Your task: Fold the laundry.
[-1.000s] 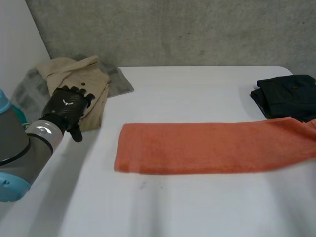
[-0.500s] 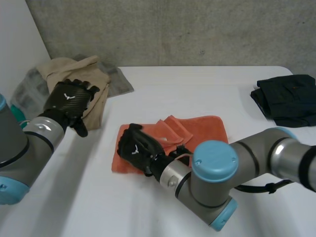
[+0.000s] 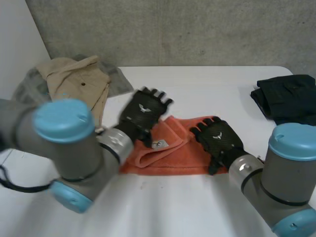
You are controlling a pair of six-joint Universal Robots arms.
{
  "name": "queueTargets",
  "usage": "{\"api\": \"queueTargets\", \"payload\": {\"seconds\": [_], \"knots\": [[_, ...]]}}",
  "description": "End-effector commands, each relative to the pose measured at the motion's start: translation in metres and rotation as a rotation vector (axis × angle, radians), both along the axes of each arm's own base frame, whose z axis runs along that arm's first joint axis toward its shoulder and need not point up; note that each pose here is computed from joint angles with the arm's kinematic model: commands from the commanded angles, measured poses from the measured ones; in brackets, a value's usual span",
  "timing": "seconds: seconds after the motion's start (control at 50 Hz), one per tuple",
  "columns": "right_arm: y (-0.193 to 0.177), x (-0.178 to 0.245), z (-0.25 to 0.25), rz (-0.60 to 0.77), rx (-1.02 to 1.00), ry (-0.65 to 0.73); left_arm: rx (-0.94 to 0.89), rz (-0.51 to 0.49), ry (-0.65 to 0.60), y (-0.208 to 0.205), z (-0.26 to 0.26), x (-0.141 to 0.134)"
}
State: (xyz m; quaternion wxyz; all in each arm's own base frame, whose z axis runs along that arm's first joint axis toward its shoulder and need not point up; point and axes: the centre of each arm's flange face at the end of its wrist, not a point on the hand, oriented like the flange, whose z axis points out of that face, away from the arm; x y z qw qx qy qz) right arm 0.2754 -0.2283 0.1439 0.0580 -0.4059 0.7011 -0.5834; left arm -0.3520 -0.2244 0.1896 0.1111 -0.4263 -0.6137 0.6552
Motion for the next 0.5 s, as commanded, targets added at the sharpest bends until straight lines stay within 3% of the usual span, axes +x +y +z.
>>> {"api": "queueTargets", "payload": {"seconds": [0.02,0.16,0.26,0.3,0.32,0.4,0.5], "knots": [[0.002,-0.009,-0.011,-0.052,0.012,0.052,0.079,-0.059,-0.001,0.004,-0.045,-0.034],[0.0,-0.008,-0.013,-0.068,-0.009,0.057,0.068,-0.054,0.001,-0.012,-0.065,-0.049],[-0.001,-0.008,-0.014,-0.064,-0.02,0.072,0.04,0.045,-0.002,-0.031,-0.07,-0.045],[-0.002,-0.008,-0.014,-0.061,-0.028,0.079,0.027,0.118,-0.015,-0.042,-0.07,-0.036],[-0.003,-0.008,-0.014,-0.06,-0.033,0.079,0.012,0.202,-0.036,-0.056,-0.07,-0.023],[-0.004,-0.006,-0.014,-0.052,-0.046,0.086,-0.021,0.383,-0.075,-0.091,-0.061,0.017],[-0.005,-0.005,-0.017,-0.048,-0.047,0.098,-0.059,0.436,-0.109,-0.104,-0.048,0.038]]}}
